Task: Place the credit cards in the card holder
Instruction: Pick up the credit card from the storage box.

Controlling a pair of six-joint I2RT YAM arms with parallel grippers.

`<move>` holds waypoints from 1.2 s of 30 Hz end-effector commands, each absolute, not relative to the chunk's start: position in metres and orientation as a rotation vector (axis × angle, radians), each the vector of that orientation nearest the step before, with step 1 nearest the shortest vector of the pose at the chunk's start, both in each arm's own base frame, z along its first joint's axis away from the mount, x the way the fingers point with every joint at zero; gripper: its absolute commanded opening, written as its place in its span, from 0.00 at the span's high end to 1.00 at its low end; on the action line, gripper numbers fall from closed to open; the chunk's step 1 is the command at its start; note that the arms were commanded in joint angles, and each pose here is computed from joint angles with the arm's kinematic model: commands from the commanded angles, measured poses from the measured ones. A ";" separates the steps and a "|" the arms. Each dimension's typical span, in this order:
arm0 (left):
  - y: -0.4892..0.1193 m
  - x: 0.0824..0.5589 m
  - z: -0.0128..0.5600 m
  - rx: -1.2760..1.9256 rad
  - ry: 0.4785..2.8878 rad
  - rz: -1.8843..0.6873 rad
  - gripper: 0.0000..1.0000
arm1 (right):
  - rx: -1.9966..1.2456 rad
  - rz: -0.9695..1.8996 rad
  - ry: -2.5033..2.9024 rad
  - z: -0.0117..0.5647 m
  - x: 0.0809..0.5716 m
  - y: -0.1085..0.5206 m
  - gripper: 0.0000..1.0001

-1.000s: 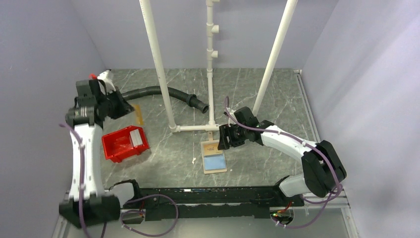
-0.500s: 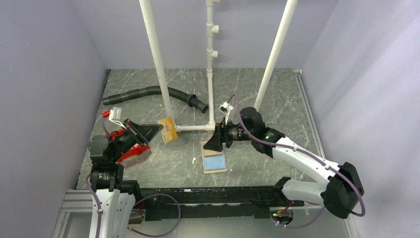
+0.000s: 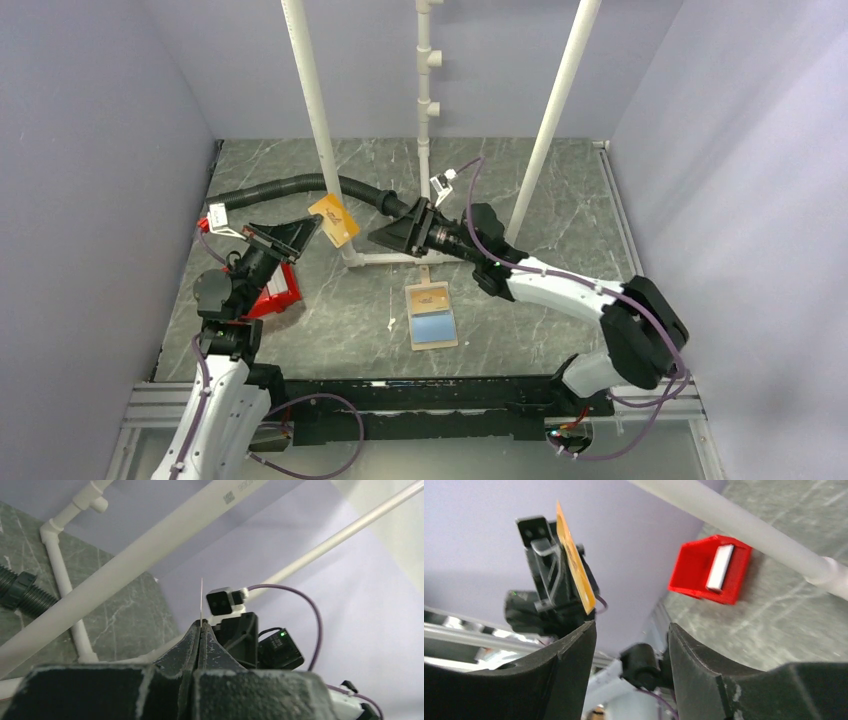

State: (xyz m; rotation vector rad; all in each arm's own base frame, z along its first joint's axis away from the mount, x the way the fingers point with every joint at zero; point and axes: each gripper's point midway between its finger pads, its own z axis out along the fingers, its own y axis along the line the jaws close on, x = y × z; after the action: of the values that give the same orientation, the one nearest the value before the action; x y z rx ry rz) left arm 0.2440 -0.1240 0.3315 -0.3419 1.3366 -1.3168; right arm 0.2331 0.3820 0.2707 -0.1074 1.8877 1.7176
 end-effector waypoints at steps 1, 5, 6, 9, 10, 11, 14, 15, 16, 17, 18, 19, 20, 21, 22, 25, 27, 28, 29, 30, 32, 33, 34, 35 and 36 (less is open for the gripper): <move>-0.119 0.232 0.380 -0.307 1.154 -1.359 1.00 | 0.010 2.014 1.567 0.360 0.238 0.393 0.45; -0.120 0.232 0.380 -0.312 1.149 -1.375 1.00 | 0.020 2.068 1.531 0.369 0.236 0.403 0.51; -0.120 0.232 0.379 -0.315 1.150 -1.378 1.00 | 0.015 2.084 1.517 0.372 0.235 0.405 0.55; -0.121 0.231 0.376 -0.319 1.147 -1.388 1.00 | 0.021 2.102 1.507 0.376 0.237 0.408 0.62; -0.121 0.231 0.375 -0.324 1.148 -1.389 1.00 | 0.014 2.109 1.499 0.378 0.237 0.409 0.64; -0.121 0.232 0.373 -0.327 1.151 -1.391 1.00 | -0.002 2.125 1.482 0.382 0.235 0.409 0.67; -0.118 0.233 0.372 -0.341 1.140 -1.383 1.00 | 0.009 2.135 1.480 0.379 0.232 0.406 0.71; -0.118 0.232 0.376 -0.336 1.134 -1.381 1.00 | 0.037 2.112 1.479 0.376 0.234 0.402 0.66; -0.119 0.232 0.377 -0.331 1.141 -1.380 1.00 | 0.049 2.086 1.476 0.373 0.236 0.398 0.59; -0.120 0.232 0.379 -0.326 1.142 -1.378 1.00 | 0.055 2.069 1.468 0.373 0.237 0.393 0.53; -0.120 0.231 0.380 -0.322 1.140 -1.379 1.00 | 0.037 2.061 1.450 0.376 0.236 0.390 0.49; -0.121 0.231 0.380 -0.323 1.139 -1.385 1.00 | 0.011 2.058 1.437 0.379 0.234 0.388 0.48; -0.121 0.231 0.381 -0.323 1.137 -1.391 1.00 | -0.003 2.049 1.433 0.382 0.233 0.388 0.46; -0.121 0.230 0.380 -0.324 1.138 -1.397 1.00 | -0.012 2.037 1.437 0.383 0.233 0.388 0.44; -0.122 0.230 0.380 -0.322 1.139 -1.401 1.00 | -0.038 2.038 1.445 0.385 0.231 0.391 0.43; -0.122 0.230 0.380 -0.326 1.132 -1.405 1.00 | -0.070 2.087 1.435 0.389 0.227 0.398 0.43; -0.123 0.229 0.381 -0.318 1.133 -1.409 1.00 | -0.092 2.117 1.450 0.388 0.226 0.405 0.47; -0.123 0.230 0.381 -0.317 1.137 -1.409 1.00 | -0.106 2.139 1.434 0.389 0.225 0.407 0.50; -0.123 0.230 0.380 -0.318 1.138 -1.410 1.00 | -0.116 2.155 1.428 0.389 0.223 0.409 0.54; -0.123 0.229 0.380 -0.316 1.136 -1.410 1.00 | -0.126 2.162 1.431 0.389 0.222 0.411 0.57; -0.124 0.229 0.379 -0.315 1.139 -1.411 1.00 | -0.147 2.166 1.431 0.392 0.220 0.416 0.63; -0.124 0.229 0.379 -0.315 1.140 -1.413 1.00 | -0.159 2.171 1.428 0.394 0.219 0.418 0.66; -0.124 0.229 0.378 -0.316 1.140 -1.416 1.00 | -0.169 2.173 1.435 0.394 0.218 0.421 0.70; -0.124 0.229 0.377 -0.319 1.139 -1.418 1.00 | -0.177 2.169 1.446 0.393 0.218 0.423 0.73; -0.124 0.229 0.376 -0.321 1.140 -1.422 1.00 | -0.184 2.166 1.451 0.392 0.218 0.425 0.76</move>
State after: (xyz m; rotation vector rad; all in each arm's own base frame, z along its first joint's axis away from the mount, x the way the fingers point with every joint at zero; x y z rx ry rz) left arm 0.2352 -0.1236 0.3652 -0.3465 1.1914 -1.3951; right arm 0.2317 0.4218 0.3605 -0.0708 1.5571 2.1162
